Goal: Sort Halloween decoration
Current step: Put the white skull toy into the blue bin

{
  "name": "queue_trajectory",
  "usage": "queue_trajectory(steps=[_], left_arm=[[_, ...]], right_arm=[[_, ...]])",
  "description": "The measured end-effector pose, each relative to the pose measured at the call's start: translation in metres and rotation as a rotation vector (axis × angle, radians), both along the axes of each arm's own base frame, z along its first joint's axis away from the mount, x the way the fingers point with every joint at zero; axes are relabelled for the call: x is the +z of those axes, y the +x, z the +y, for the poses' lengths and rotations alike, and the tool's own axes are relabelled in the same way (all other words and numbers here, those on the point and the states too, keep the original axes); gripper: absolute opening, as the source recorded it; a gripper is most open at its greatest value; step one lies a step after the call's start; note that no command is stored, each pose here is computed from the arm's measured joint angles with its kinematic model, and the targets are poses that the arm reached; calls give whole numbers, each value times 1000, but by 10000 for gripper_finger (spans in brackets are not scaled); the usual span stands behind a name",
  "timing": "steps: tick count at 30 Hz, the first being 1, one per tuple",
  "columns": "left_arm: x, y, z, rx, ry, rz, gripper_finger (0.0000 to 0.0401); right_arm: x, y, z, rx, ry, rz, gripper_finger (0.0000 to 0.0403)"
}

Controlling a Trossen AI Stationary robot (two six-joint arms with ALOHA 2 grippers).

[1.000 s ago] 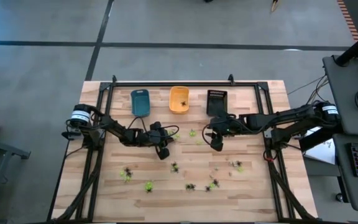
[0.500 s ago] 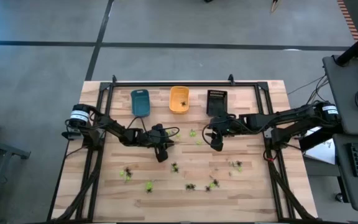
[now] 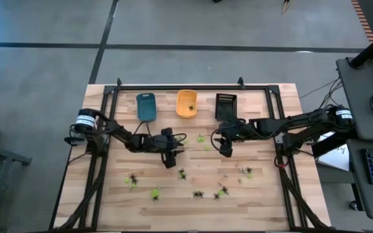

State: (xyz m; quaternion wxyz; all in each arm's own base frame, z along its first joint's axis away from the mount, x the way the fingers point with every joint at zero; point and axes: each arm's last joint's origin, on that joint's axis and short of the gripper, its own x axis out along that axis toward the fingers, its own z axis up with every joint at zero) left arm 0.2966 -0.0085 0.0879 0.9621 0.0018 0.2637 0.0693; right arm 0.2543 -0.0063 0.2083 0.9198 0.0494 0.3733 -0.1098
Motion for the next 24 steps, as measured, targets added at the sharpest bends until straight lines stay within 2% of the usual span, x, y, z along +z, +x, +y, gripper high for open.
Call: queue_trajectory(steps=[9, 24], left_arm=[[-13, 13, 1, 49, 4, 15, 93], [-13, 12, 0, 42, -4, 21, 10]], right_arm=[[-1, 0, 0, -1, 0, 1, 136], [-3, -1, 0, -2, -1, -9, 134]])
